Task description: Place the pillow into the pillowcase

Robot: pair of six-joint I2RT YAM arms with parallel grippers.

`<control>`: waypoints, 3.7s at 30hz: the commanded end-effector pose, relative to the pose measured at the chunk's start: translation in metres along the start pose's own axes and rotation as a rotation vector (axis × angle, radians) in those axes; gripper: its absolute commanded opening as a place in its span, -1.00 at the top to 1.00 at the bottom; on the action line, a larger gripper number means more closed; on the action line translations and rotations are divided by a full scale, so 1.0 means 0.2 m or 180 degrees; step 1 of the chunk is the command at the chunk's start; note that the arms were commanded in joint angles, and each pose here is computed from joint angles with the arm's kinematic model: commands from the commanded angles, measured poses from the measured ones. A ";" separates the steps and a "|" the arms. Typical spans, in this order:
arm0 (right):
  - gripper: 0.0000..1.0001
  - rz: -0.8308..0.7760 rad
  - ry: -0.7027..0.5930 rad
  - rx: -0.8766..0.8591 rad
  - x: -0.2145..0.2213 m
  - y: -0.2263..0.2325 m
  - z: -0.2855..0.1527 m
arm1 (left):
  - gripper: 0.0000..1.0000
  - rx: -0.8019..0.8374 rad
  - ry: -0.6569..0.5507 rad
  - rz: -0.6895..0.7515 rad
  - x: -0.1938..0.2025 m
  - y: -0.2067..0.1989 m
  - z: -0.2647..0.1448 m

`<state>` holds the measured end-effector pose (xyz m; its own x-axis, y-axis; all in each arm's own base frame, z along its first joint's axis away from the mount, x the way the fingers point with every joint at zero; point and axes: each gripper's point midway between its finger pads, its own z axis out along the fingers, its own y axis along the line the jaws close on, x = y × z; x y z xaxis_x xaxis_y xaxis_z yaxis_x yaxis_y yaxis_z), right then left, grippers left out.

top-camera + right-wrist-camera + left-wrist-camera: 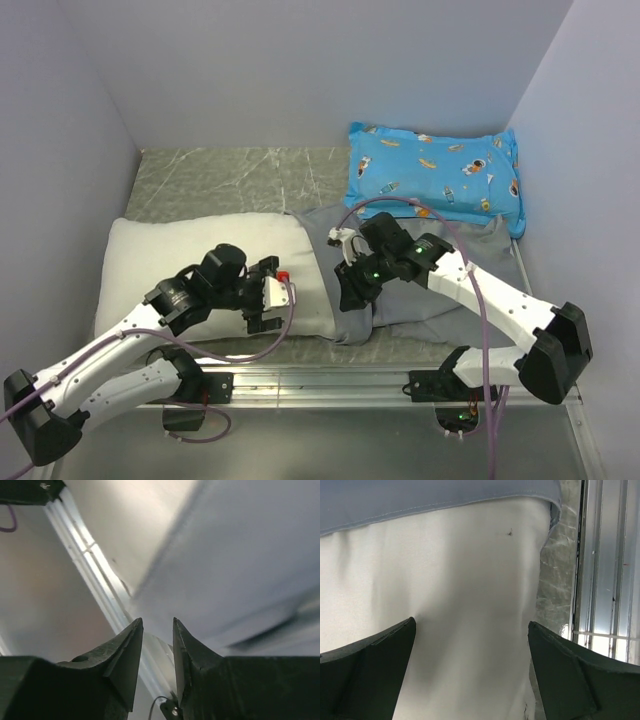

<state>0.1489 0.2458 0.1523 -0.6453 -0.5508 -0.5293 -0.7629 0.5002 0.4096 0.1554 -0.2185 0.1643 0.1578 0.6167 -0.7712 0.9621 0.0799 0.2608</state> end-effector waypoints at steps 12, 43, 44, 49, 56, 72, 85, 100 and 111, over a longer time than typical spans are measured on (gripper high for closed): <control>-0.13 0.0345 -0.0127 0.0349 -0.16 -0.21 -0.04 | -0.84 -0.0290 0.0461 -0.0095 0.21 0.07 0.15; 1.00 0.2433 -0.0198 0.2300 0.39 -1.63 -0.52 | 0.17 0.0073 0.0626 -0.0635 0.34 0.17 0.21; 1.00 0.2267 -0.0259 0.2236 0.33 -1.57 -0.48 | 0.24 0.0093 0.0627 -0.0632 0.35 0.16 0.21; 1.00 0.1592 -0.0834 0.2601 0.02 -1.38 -0.60 | 0.38 0.0134 0.0599 -0.0608 0.34 0.15 0.20; 1.00 0.0870 -0.1120 0.2624 -0.36 -1.35 -0.74 | 0.76 0.0114 0.0571 -0.0710 0.35 0.15 0.19; -0.76 0.1645 0.0273 0.2913 0.01 -1.67 -0.77 | 0.99 0.0050 0.0425 -0.0901 0.31 0.17 0.17; -0.13 0.2346 0.0587 0.1914 0.43 -1.80 -0.46 | 0.99 0.0025 0.0435 -0.0991 0.35 0.17 0.19; 1.00 -0.0615 -0.0388 0.2180 -0.76 -1.13 -0.69 | 0.99 -0.0174 0.0543 -0.1415 0.46 0.19 0.10; 1.00 -0.1018 -0.0843 0.4082 -1.40 -1.77 -1.07 | 0.99 -0.1135 0.0236 -0.1758 0.43 0.41 0.03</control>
<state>0.5454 0.1079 0.3100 -0.2994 -0.6558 -0.6931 -0.3939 0.7465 -0.5362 0.2324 -0.1835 0.1225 -0.2538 0.5120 -0.8206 0.8732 0.4863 0.0333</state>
